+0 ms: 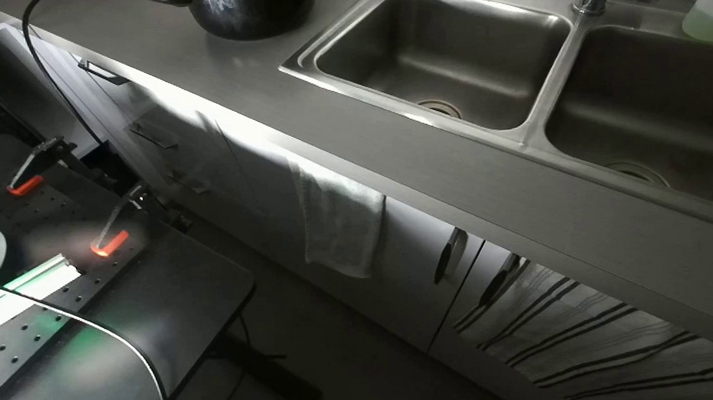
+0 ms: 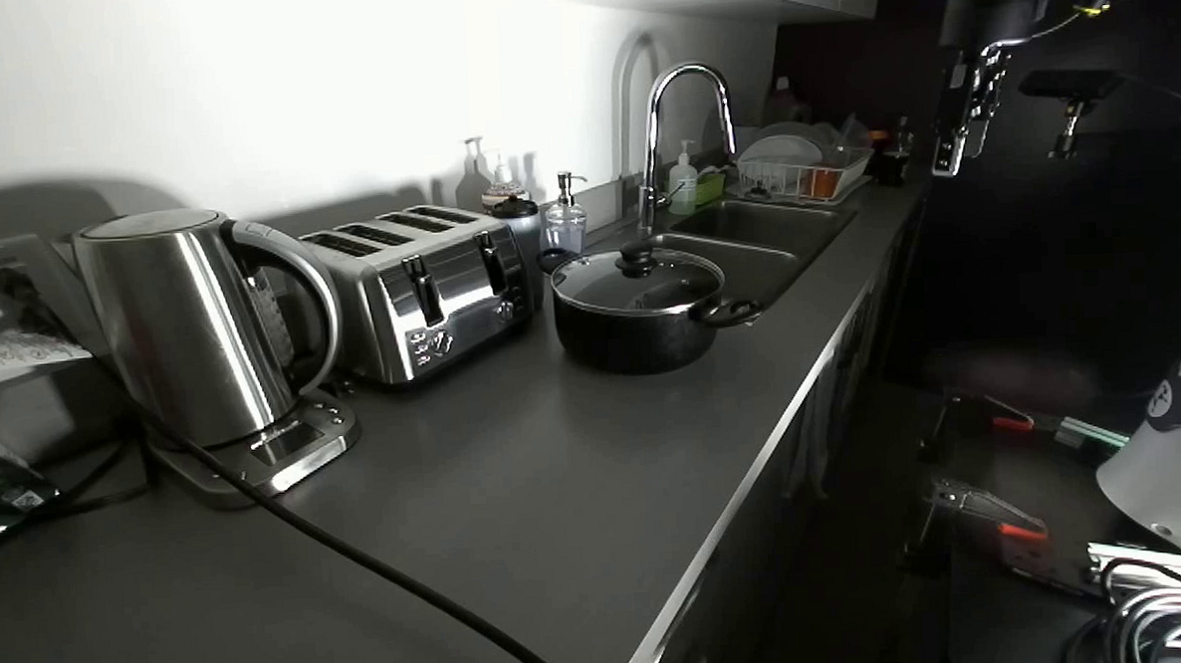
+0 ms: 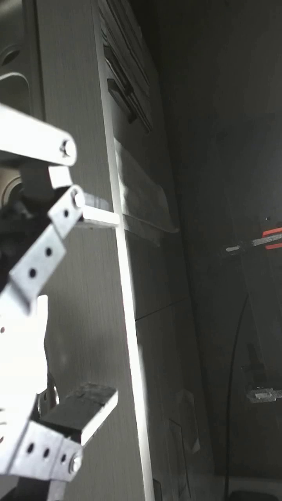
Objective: Remove the lid from the pot
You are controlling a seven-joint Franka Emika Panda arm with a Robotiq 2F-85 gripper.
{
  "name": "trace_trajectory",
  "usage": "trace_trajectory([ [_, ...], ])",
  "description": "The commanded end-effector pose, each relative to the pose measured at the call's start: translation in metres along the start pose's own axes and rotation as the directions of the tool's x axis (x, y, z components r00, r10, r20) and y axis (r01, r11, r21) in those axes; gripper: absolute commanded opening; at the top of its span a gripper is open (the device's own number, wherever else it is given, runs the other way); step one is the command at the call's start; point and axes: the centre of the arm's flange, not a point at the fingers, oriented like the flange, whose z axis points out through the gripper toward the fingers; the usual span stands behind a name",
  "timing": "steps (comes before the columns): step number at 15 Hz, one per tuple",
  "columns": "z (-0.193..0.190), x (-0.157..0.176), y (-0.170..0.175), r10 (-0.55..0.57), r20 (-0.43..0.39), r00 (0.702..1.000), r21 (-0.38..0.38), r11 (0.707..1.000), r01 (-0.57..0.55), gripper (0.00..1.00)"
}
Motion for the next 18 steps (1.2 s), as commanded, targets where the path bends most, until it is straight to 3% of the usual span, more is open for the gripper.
trace_trajectory([
  [1,0.0,0.0,0.0,0.0,0.0,1.0,0.0,1.0,0.0,1.0],
  [5,-0.002,0.017,-0.017,-0.091,-0.019,0.996,-0.023,0.996,0.09,1.0],
  [11,0.006,0.059,-0.036,-0.248,-0.061,0.967,-0.034,0.969,0.247,1.0],
  [18,0.015,0.125,-0.043,-0.438,-0.104,0.893,-0.013,0.899,0.439,1.0],
])
